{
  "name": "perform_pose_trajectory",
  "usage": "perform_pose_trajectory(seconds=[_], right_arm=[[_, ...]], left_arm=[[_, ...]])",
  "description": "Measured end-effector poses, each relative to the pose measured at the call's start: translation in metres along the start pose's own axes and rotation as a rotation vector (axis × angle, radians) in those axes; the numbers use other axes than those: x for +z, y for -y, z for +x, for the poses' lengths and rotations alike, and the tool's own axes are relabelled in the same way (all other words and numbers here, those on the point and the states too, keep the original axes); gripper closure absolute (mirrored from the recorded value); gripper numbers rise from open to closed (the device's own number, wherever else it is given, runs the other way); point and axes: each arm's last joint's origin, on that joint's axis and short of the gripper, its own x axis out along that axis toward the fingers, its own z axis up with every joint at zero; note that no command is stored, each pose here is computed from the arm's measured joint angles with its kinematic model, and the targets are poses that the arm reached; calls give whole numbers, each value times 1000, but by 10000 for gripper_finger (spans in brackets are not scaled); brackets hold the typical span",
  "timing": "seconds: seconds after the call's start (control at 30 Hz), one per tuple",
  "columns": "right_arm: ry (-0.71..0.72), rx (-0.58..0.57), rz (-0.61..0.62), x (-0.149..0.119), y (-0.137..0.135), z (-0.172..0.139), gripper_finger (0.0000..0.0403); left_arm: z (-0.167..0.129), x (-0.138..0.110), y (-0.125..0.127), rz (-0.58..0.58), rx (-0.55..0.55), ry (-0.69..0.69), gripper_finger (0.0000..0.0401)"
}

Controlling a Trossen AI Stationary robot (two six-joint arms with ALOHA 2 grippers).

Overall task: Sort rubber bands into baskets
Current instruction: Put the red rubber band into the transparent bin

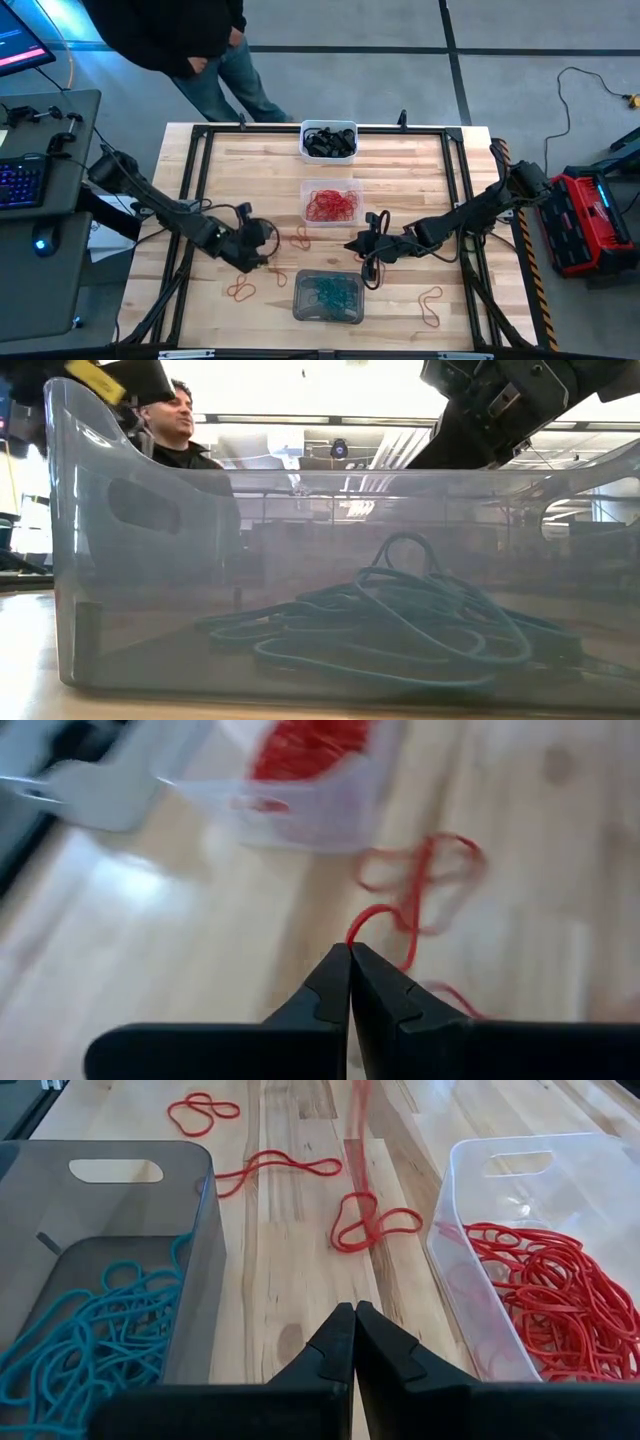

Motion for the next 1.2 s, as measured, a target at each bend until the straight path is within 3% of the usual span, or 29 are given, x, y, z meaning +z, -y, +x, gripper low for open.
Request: perform_pose_trajectory(seconds=[0.2,0.37,0.67,0.83,1.03,1.2], right_arm=[[0,0,0,0,0,0,403],[0,-1,-6,0,0,0,403],[1,-7,-18,0,0,0,403],[1,-9,-19,0,0,0,403],[0,-9,-20,0,0,0,403],[-1,-10,-21,0,0,0,403]], left_arm=[[-10,16,-26,-68,123,71,401],[-37,28,-48,-64,140,169,401],[-71,47,-74,57,240,303,401],[-66,48,-69,125,256,282,401],[-40,44,-45,178,241,188,401],[-17,36,-23,138,140,82,401]])
